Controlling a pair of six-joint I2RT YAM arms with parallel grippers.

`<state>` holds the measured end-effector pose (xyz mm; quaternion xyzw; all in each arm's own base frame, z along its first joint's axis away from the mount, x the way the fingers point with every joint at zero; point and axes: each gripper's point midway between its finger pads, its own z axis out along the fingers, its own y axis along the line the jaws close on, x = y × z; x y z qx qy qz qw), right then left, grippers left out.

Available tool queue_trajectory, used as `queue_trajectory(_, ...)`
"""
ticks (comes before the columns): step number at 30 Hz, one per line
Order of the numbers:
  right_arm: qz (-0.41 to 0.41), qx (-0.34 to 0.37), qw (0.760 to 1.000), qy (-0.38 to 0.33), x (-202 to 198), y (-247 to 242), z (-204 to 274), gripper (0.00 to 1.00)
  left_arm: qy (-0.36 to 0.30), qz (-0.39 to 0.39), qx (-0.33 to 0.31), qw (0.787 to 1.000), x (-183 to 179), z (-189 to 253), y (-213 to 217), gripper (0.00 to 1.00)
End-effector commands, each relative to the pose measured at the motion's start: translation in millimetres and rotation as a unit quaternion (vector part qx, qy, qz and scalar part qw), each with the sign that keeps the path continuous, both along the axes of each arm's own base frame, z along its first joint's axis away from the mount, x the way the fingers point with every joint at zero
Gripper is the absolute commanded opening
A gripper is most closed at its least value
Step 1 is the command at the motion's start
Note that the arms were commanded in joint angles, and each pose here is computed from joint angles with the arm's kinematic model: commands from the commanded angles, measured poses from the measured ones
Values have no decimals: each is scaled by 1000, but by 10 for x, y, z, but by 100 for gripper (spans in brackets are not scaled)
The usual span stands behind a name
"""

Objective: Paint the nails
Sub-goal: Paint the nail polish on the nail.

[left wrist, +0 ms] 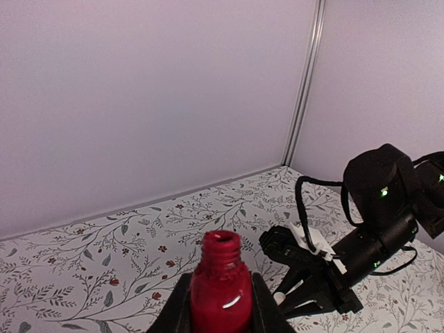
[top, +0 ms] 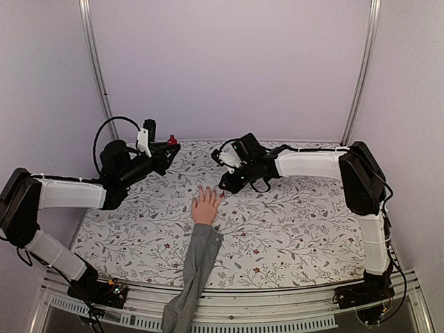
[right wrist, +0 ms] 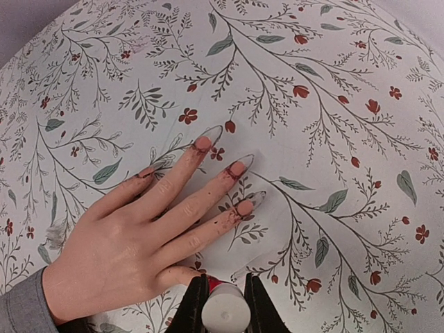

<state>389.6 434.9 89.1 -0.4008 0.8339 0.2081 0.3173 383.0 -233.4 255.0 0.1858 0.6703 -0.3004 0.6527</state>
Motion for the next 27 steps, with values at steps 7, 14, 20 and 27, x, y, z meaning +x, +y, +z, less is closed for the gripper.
queue_trajectory(7, -5, 6, 1000, -26, 116, 71, 69, 0, -17, 14, -2, 1000, 9, 72, 88, 0)
queue_trajectory(14, 0, 14, 1000, -25, 94, 86, 115, 0, -16, 14, -2, 1000, 13, 64, 83, 0)
queue_trajectory(20, 4, 22, 999, -28, 56, 75, 177, 0, -16, 14, -1, 1000, 13, 57, 84, 0)
queue_trajectory(27, -7, 20, 999, -40, 81, 27, 240, 0, -17, 14, -2, 1000, 16, 70, 85, 0)
